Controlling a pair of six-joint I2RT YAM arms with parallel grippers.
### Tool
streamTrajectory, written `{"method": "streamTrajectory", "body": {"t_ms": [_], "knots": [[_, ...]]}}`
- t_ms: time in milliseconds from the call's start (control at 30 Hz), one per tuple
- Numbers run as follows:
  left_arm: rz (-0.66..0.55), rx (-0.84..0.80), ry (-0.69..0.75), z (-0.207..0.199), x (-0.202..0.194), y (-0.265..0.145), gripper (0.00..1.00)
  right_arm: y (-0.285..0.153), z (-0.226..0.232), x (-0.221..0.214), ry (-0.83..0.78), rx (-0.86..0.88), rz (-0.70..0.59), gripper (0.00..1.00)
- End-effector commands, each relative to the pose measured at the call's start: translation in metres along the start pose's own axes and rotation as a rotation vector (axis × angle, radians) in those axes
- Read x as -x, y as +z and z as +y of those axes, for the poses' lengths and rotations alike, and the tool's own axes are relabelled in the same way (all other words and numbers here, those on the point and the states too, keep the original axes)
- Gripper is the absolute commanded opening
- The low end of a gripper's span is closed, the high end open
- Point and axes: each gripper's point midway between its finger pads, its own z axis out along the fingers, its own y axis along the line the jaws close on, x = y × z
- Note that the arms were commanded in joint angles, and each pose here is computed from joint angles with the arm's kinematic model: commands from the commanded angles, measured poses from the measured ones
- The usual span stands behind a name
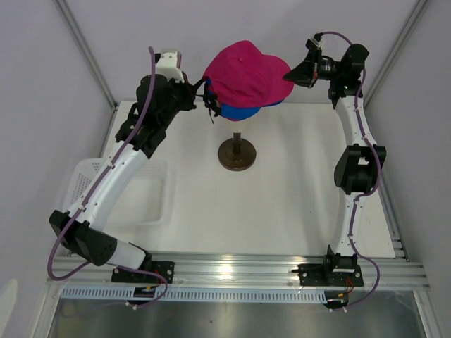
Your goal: Stack the hats
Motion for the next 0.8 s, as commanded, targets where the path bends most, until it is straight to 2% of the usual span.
{"method": "streamTrajectory", "body": {"t_ms": [0, 67, 133, 500, 633, 767], "knots": [[0.063, 0.164, -0.006, 0.049, -0.022, 0.003, 0.01, -0.017, -0.036, 0.022, 0.045, -0.043, -0.110, 0.00], [0.094, 0.166, -0.009, 0.051, -0.036, 0.004, 0.01, -0.017, -0.046, 0.021, 0.028, -0.058, -0.114, 0.00], [0.118, 0.166, -0.007, 0.053, -0.047, 0.004, 0.01, -0.018, -0.057, 0.019, 0.078, -0.076, -0.120, 0.00], [0.194, 0.166, 0.000, 0.057, -0.083, -0.002, 0.01, -0.022, -0.095, 0.008, 0.176, -0.139, -0.138, 0.00], [0.202, 0.139, 0.004, 0.055, -0.090, -0.008, 0.01, -0.023, -0.090, 0.002, 0.159, -0.138, -0.120, 0.00], [0.203, 0.039, 0.058, 0.040, -0.084, -0.014, 0.01, -0.018, -0.049, 0.005, 0.062, -0.076, -0.095, 0.00]]}}
